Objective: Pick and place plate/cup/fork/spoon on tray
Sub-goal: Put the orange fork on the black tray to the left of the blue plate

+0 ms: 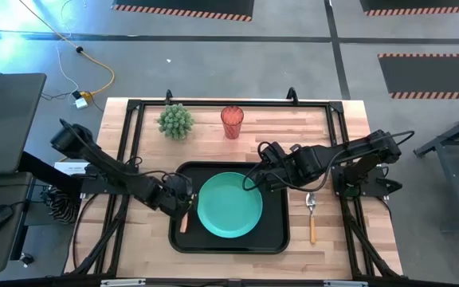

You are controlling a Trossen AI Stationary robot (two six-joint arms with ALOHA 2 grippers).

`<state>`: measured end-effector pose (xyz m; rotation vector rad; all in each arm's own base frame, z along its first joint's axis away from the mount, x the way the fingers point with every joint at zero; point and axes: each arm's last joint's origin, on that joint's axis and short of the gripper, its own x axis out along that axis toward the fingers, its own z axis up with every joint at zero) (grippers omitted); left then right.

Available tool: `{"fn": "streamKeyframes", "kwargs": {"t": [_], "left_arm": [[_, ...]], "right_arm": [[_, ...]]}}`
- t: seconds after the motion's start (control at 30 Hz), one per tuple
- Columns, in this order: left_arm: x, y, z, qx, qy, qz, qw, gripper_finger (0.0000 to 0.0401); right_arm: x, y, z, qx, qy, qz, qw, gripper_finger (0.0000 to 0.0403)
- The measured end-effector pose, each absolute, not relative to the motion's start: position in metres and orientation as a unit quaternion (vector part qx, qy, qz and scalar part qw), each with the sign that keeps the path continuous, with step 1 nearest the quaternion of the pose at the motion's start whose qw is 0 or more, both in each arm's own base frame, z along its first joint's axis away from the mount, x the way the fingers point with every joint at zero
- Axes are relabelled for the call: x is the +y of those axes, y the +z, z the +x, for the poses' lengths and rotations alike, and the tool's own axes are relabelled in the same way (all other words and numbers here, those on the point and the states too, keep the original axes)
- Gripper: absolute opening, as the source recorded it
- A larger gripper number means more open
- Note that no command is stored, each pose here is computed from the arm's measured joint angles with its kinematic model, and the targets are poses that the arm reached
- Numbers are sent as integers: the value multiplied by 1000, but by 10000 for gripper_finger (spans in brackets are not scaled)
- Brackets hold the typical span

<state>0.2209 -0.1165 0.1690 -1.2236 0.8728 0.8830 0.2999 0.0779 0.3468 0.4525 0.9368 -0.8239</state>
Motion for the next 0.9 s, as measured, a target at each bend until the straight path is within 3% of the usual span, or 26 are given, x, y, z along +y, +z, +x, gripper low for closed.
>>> {"fn": "streamKeyframes", "kwargs": {"t": [0.9], "left_arm": [[-125,144,224,418,415,-526,614,43]], "right_arm": [[78,346,299,443,-377,198,789,68]]}}
